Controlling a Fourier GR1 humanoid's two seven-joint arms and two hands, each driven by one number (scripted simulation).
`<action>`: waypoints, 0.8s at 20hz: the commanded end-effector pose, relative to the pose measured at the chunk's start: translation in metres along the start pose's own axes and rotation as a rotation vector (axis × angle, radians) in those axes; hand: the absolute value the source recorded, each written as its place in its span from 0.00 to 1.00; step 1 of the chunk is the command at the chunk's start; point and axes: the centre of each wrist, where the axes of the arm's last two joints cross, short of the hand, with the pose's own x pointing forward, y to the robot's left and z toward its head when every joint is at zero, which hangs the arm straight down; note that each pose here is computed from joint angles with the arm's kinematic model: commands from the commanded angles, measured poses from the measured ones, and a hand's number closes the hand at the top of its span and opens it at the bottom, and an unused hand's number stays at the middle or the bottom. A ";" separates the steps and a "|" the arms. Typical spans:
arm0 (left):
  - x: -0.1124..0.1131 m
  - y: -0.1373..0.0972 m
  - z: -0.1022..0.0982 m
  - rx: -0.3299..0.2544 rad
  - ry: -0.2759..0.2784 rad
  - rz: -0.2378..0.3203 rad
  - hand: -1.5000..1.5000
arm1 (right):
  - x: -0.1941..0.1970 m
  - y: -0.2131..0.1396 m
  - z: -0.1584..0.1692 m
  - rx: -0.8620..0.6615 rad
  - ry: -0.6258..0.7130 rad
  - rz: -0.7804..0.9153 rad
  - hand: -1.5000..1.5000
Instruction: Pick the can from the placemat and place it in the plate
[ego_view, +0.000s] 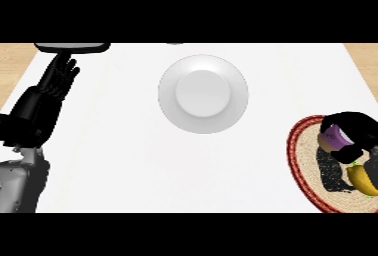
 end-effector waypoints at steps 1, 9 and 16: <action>0.005 -0.004 -0.011 -0.011 0.004 -0.010 0.50 | 0.005 -0.011 -0.002 -0.161 -0.052 0.022 1.00; 0.006 0.013 -0.001 -0.009 0.012 -0.005 0.50 | -0.055 0.007 -0.007 -0.282 0.254 -0.050 1.00; 0.002 -0.014 -0.004 0.006 0.010 0.014 0.50 | -0.033 -0.048 -0.008 -0.404 0.034 -0.184 1.00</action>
